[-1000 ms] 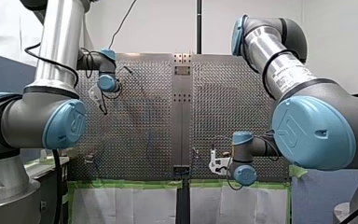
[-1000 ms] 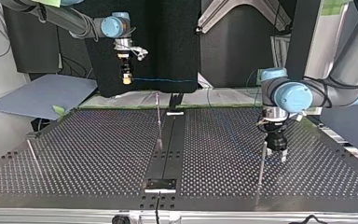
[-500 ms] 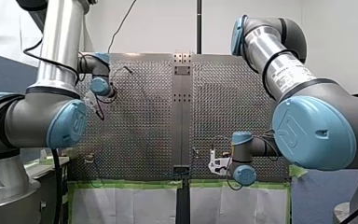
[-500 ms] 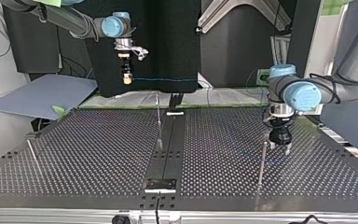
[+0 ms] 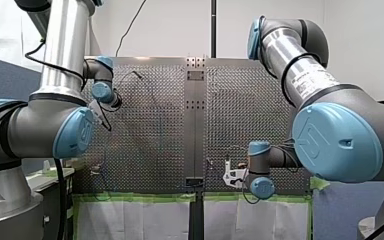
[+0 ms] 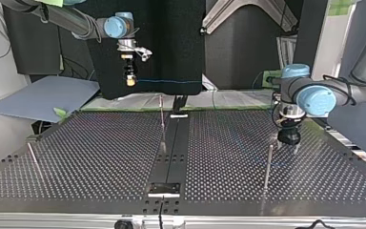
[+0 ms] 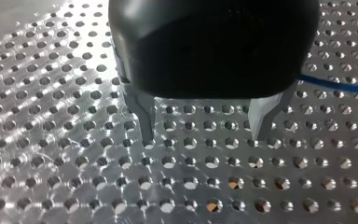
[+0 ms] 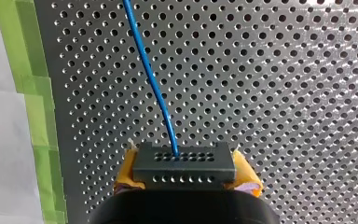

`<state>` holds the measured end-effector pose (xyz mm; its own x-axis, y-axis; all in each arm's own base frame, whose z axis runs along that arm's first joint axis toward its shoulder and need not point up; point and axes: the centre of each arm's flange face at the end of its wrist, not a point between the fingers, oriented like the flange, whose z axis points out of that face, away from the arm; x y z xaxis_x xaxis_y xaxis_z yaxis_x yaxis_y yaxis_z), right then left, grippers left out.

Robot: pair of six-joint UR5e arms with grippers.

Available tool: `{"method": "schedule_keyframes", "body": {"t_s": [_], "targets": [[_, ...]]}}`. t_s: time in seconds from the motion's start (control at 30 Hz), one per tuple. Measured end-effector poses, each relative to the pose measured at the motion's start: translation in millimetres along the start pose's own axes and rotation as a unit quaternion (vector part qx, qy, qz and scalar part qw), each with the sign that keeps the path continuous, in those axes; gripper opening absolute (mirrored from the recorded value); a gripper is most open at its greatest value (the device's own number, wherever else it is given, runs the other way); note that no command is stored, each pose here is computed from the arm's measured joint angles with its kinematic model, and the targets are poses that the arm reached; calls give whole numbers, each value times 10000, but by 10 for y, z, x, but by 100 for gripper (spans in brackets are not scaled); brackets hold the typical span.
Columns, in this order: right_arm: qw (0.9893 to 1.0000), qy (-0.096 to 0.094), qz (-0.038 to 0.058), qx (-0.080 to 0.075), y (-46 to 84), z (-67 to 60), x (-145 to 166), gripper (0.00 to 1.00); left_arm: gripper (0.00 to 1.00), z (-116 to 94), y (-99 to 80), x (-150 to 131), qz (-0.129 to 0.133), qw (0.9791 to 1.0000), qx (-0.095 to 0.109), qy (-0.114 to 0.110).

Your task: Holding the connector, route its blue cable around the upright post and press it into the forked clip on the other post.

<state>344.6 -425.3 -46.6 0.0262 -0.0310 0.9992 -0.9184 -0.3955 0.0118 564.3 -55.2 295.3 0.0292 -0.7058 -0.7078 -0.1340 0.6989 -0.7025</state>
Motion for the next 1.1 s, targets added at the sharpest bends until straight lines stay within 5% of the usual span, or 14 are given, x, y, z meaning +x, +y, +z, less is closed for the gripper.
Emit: {"method": "schedule_keyframes", "body": {"t_s": [0.3,0.77,1.1], "targets": [[10000,9,0,11,-11,-1,2,0,100,-67,75,28,-318,9988,-307,201],[10000,54,19,26,-16,8,11,0,100,-186,158,96,-146,9955,-722,596],[10000,47,22,33,-21,6,8,0,100,-228,343,320,134,9875,-1129,1090]]}}
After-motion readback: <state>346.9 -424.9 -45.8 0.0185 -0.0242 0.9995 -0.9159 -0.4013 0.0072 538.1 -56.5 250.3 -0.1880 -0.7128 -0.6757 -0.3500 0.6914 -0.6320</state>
